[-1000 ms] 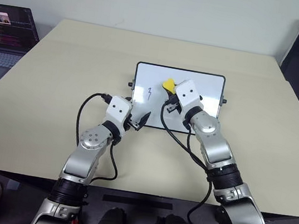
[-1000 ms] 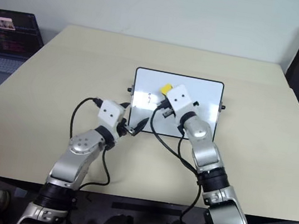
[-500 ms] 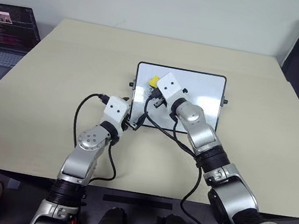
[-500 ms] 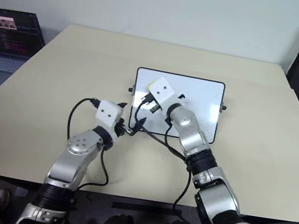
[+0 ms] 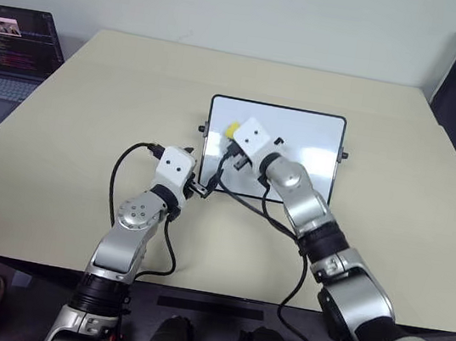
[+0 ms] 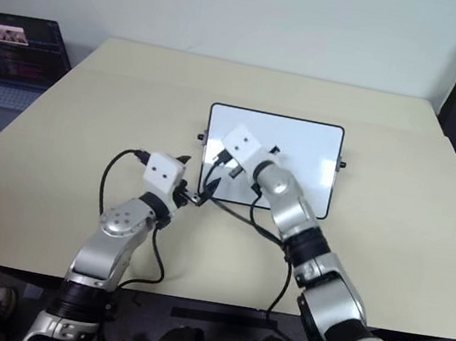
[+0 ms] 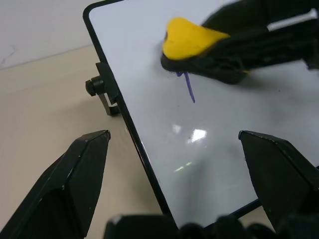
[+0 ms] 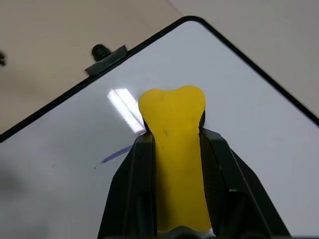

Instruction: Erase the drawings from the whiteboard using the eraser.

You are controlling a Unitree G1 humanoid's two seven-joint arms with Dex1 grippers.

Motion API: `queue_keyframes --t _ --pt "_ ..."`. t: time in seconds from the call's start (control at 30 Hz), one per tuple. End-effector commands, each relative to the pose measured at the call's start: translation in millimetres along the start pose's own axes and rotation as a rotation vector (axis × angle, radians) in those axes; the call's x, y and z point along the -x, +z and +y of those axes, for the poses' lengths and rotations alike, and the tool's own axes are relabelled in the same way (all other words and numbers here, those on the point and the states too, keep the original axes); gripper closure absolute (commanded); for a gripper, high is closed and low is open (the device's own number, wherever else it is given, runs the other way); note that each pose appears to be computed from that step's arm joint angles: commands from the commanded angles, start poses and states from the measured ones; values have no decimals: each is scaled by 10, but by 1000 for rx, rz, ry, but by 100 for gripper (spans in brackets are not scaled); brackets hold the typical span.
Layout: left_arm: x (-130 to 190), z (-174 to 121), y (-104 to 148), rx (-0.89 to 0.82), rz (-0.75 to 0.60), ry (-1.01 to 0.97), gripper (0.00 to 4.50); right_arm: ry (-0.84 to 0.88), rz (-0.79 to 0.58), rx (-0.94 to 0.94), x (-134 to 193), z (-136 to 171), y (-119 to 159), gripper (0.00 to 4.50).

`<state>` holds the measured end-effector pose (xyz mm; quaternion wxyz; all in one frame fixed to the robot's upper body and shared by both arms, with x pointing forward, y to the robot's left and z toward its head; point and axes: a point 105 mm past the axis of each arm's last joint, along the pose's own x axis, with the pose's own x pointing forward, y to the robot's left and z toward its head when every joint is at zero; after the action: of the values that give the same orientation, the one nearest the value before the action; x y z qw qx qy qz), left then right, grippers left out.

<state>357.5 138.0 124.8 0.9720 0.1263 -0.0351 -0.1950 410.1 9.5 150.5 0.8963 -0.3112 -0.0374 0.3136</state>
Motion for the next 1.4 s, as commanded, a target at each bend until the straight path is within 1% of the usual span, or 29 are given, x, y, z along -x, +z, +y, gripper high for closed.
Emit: queue_keyframes --t 0.03,0.2,0.33,0.37,0.6,0.67,0.77,0.87,0.97,1.1,1.2,1.3,1.4 --pt "40 79 146 -25 -49 28 0 44 105 1 158 136 -310 363" --pt "58 90 122 -25 -40 32 0 71 134 7 308 242 -415 363" --pt "56 85 110 -23 -37 30 0 49 129 6 294 159 -381 363" --pt "53 81 108 -22 -36 29 0 29 116 5 262 102 -334 363" --pt "28 80 117 -23 -40 25 0 -149 -61 -20 -4 -363 225 363" --pt "27 83 121 -23 -41 26 0 -173 -85 -15 -56 -421 315 363" --pt "32 87 123 -24 -41 28 0 -177 -82 -5 -129 -423 353 363" --pt "42 93 123 -25 -42 34 0 -140 -52 30 -193 -315 324 363" --pt "48 102 122 -25 -41 40 0 -82 -12 67 -216 -158 236 363" --pt "63 123 120 -24 -41 52 0 19 34 157 -151 106 8 363" --pt "67 124 116 -24 -40 54 0 63 63 168 -77 239 -142 363" --pt "66 127 115 -23 -39 56 0 79 71 159 -8 276 -194 363" --pt "61 124 113 -22 -38 55 0 73 69 154 26 232 -186 363"
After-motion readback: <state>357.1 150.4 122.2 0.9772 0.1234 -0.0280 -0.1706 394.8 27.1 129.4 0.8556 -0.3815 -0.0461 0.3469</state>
